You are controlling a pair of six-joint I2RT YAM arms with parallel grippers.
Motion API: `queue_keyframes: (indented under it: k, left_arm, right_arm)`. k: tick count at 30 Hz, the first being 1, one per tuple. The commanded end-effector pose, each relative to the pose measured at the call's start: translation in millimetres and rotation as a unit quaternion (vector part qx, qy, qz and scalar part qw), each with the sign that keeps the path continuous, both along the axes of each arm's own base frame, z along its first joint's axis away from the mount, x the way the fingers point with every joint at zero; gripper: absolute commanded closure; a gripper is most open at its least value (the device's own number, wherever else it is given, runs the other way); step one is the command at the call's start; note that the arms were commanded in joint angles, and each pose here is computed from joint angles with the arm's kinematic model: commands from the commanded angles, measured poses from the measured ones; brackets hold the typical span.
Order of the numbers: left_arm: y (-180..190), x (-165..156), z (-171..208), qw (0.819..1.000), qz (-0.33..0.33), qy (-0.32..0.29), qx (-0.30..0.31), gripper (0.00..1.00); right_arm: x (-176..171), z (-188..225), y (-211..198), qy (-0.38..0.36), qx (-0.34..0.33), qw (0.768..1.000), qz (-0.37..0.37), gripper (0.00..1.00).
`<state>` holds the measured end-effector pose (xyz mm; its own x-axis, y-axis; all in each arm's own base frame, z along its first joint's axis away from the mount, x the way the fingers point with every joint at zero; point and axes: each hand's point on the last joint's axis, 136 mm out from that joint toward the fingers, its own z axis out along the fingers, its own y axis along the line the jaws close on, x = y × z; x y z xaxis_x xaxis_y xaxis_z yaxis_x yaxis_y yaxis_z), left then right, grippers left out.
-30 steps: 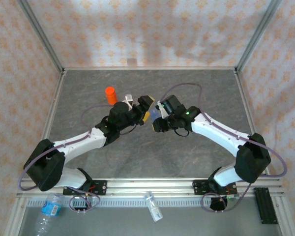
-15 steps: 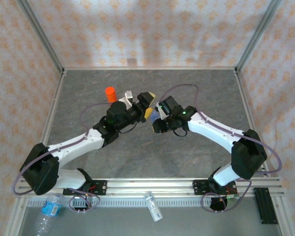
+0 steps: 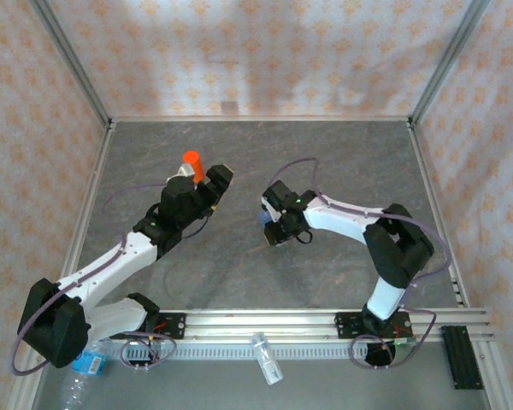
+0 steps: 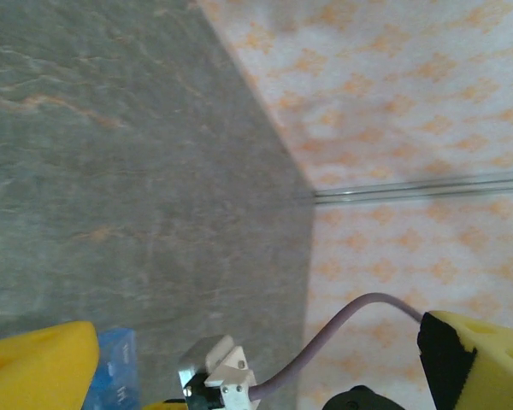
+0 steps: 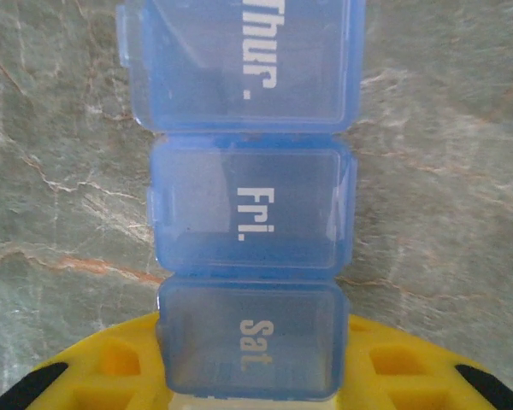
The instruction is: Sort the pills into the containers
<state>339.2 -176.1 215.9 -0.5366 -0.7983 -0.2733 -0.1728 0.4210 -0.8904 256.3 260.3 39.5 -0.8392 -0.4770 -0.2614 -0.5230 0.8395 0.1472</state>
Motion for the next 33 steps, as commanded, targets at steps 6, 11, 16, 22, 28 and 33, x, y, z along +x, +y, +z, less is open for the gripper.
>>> queue_keyframes:
  k: [6,11,16,22,28,33]
  left_arm:
    - [12.9,-8.2,-22.3,0.998,0.002,0.02,0.059,0.03]
    - [10.5,-6.6,-24.7,0.998,-0.002,0.023,0.06,0.03]
    - [7.1,-3.0,-25.2,0.998,-0.005,0.025,0.057,0.03]
    - [3.4,0.8,-24.6,0.998,-0.012,0.024,0.06,0.03]
    - [0.3,3.6,-22.4,0.998,-0.018,0.021,0.061,0.03]
    - [-1.9,4.7,-23.2,0.998,-0.022,0.022,0.061,0.03]
  right_arm:
    - [4.1,-21.7,4.3,-0.016,-0.045,0.998,0.031,0.68]
    - [3.4,-26.5,-2.8,-0.015,-0.061,0.998,0.024,0.53]
    - [4.6,-21.2,-18.5,-0.03,-0.09,0.995,0.005,0.37]
    - [2.0,-15.2,-37.0,-0.041,-0.116,0.992,-0.026,0.33]
    - [6.2,-8.4,-55.0,-0.05,-0.164,0.983,-0.06,0.32]
    - [10.9,-5.5,-65.3,-0.059,-0.195,0.976,-0.079,0.32]
